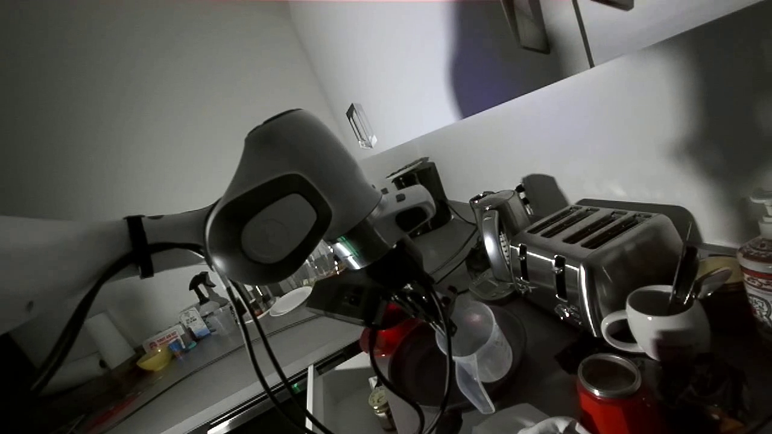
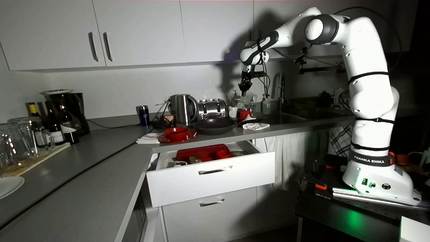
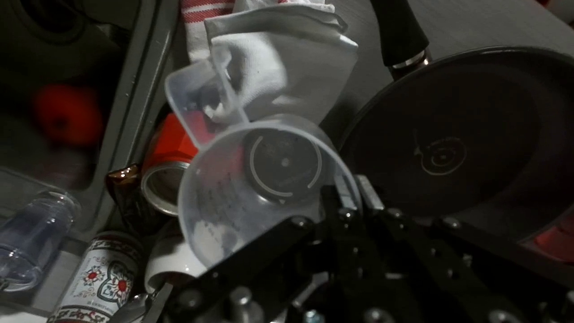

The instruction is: Move the transparent jar to the left of the orange cup

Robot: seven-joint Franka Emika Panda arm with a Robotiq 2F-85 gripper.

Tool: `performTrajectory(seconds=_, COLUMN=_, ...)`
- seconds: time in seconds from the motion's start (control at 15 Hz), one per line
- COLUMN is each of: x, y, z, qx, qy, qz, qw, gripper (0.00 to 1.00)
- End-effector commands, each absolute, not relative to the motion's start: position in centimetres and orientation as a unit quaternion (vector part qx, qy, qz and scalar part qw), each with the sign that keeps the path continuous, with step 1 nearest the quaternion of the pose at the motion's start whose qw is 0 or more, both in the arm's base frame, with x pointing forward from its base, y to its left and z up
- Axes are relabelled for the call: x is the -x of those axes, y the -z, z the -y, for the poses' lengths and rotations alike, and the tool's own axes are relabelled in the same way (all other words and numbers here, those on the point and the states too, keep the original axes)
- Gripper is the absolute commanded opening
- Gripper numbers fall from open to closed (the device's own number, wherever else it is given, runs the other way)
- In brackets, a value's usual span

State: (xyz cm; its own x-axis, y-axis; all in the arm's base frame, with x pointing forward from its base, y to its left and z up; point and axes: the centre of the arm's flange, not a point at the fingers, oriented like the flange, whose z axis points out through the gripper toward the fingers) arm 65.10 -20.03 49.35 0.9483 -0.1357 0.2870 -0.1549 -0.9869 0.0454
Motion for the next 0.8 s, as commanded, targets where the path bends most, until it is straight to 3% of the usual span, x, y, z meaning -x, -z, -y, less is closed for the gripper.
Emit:
performTrajectory(seconds=0.0, x=-69.0, y=-48.6, z=21.8, qx=-0.985, qy=-0.124, qz=0.113, qw=0.038, gripper=0.06)
performTrajectory(seconds=0.73, x=-72.5, y=-45.1, z=25.4, qx=-0.98, qy=-0.109, qz=0.165, qw=0.035, gripper=0.06)
